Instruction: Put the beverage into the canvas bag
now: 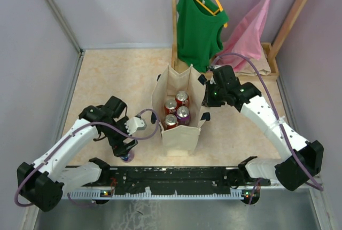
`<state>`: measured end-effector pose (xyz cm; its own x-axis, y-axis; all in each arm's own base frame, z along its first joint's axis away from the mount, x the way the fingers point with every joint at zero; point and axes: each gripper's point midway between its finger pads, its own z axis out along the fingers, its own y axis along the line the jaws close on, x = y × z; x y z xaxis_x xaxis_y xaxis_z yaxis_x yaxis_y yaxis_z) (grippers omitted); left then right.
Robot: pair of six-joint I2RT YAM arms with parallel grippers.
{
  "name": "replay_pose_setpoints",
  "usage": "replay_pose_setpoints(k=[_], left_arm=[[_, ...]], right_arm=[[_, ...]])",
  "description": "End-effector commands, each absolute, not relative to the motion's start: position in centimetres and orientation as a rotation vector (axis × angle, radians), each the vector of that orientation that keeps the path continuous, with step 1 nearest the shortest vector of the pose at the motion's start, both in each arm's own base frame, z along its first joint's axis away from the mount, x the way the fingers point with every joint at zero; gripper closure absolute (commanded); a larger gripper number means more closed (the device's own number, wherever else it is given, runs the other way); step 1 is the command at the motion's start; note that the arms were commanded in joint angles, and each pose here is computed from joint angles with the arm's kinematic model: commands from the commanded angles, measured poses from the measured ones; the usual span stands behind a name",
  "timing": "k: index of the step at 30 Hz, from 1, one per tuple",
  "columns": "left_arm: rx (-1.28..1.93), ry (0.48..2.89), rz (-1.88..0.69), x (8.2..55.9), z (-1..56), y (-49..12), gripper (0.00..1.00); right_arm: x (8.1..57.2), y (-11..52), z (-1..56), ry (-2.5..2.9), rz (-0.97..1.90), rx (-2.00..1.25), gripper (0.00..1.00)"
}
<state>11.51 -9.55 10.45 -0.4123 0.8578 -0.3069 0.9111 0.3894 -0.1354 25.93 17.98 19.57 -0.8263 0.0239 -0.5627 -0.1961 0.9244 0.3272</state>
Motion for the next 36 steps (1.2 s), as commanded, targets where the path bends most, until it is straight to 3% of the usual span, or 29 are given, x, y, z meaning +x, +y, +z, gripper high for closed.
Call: replay_pose_setpoints(k=[1,11,14,17,20,22,36], left_arm=[[1.597,2.478,-0.435,10.6,9.9,-9.3,0.00],[1.623,2.514,-0.431,10.4,9.1,-9.0,0.00],[1.634,2.515,-0.438,10.3,8.9,-9.1,0.09],[1.641,2.519,-0.467,10.2,8.8,-9.4,0.32],[1.641,2.530,-0.444,10.5,8.6,-9.3,0.77],[1.633,2.532,-0.446,10.6,8.7,-9.4,0.99],[1.388,2.337,-0.274,19.4,18.6,-12.8,1.00]], right_arm=[[26.4,18.1,20.7,2.453,0.513,-0.129,0.95],[26.0,17.8,20.7,2.448,0.515,-0.112,0.95],[25.8,17.7,20.7,2.446,0.517,-0.106,0.95],[25.8,17.7,20.8,2.441,0.521,-0.101,0.95],[25.7,17.7,20.8,2.439,0.523,-0.097,0.96],[25.6,17.7,20.8,2.438,0.527,-0.095,0.96],[25.4,17.6,21.0,2.435,0.526,-0.107,0.96]])
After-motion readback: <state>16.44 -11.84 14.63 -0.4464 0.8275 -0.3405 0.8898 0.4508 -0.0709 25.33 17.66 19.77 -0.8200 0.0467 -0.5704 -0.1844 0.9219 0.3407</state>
